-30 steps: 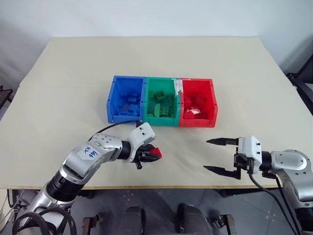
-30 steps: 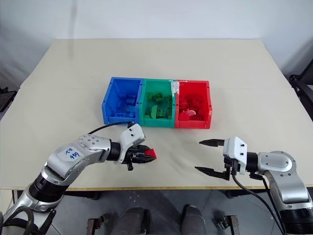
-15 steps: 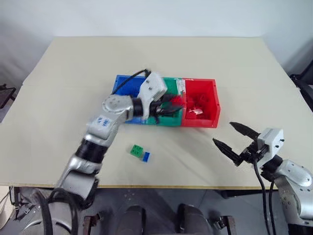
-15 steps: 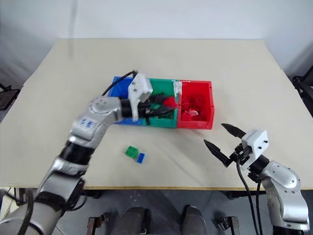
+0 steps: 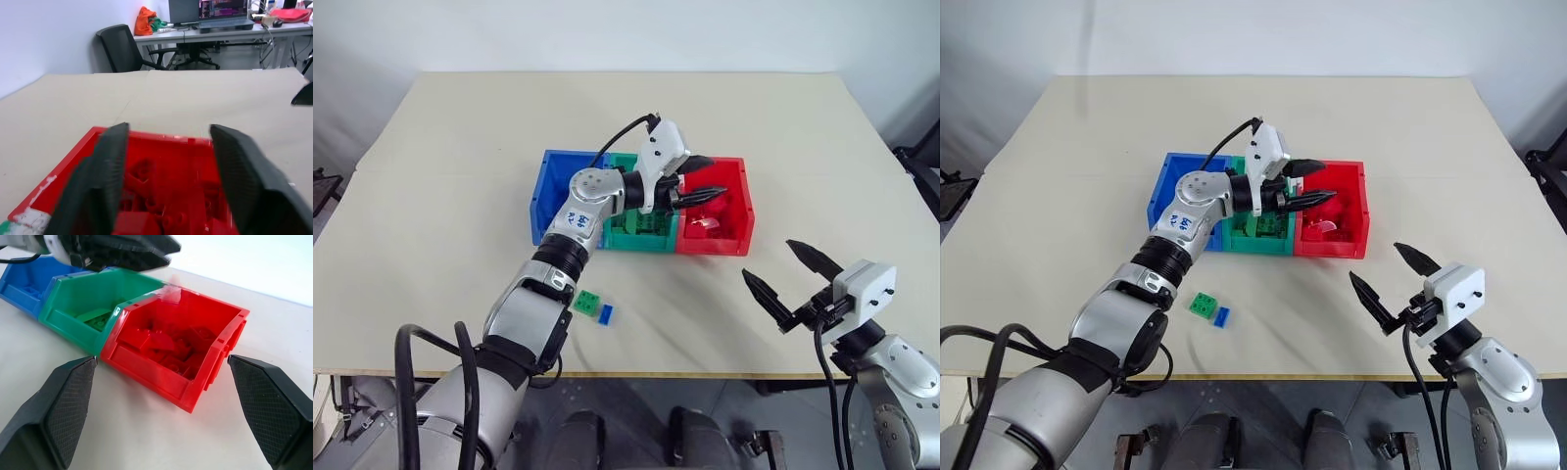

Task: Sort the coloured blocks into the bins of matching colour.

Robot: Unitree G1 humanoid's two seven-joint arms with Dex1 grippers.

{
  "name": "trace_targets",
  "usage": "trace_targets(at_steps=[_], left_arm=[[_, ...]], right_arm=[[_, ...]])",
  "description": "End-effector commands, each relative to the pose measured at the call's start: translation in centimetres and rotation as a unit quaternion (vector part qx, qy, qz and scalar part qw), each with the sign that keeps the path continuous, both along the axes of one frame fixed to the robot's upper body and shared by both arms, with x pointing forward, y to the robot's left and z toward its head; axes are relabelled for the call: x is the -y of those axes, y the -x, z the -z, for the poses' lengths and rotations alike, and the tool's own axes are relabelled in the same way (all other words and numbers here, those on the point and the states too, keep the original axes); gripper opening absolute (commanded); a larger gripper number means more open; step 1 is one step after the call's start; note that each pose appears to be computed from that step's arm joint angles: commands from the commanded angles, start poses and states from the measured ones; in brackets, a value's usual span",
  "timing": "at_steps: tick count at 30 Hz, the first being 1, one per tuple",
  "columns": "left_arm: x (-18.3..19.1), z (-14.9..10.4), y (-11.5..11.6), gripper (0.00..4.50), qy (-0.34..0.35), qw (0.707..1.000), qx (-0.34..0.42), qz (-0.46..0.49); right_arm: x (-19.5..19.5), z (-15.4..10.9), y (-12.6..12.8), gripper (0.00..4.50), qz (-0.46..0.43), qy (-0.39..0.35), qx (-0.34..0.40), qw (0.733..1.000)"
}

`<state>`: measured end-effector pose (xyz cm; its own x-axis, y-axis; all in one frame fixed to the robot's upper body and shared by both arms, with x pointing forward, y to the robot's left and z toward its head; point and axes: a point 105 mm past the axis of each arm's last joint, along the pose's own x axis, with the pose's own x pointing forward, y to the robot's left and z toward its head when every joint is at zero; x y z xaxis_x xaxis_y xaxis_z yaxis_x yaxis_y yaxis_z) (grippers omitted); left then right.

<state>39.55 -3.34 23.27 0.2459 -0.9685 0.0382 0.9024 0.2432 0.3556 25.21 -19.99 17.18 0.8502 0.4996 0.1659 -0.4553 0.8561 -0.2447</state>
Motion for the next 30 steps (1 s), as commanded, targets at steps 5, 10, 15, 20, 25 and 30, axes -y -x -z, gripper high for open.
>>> trace_targets(at_steps=[5,10,15,20,25,30], left_arm=[[-1.7,-0.9,0.9,4.49,0.018,0.999,0.049,0.014],[-7.8,-1.0,2.9,4.49,0.046,0.998,0.049,-0.001],[-14.8,-0.2,7.0,4.49,0.058,0.998,0.007,-0.034],[-20.3,2.1,10.1,4.49,0.013,0.99,0.027,-0.135],[-25.5,5.9,14.5,4.49,-0.02,0.98,-0.05,-0.192],[-26.7,6.4,15.7,4.49,-0.045,0.976,-0.066,-0.203]], right_arm=[[-0.9,-1.4,0.1,4.5,-0.024,0.007,0.02,0.999],[-1.3,-1.8,-0.6,4.5,-0.086,0.032,0.01,0.996],[-2.4,-2.0,-1.2,4.5,-0.176,0.075,-0.005,0.981],[-3.8,-1.2,-1.2,4.5,-0.268,0.131,-0.023,0.954],[-5.4,-0.6,-1.2,4.5,-0.356,0.153,-0.028,0.922],[-5.6,-0.1,-1.4,4.5,-0.395,0.164,-0.054,0.902]])
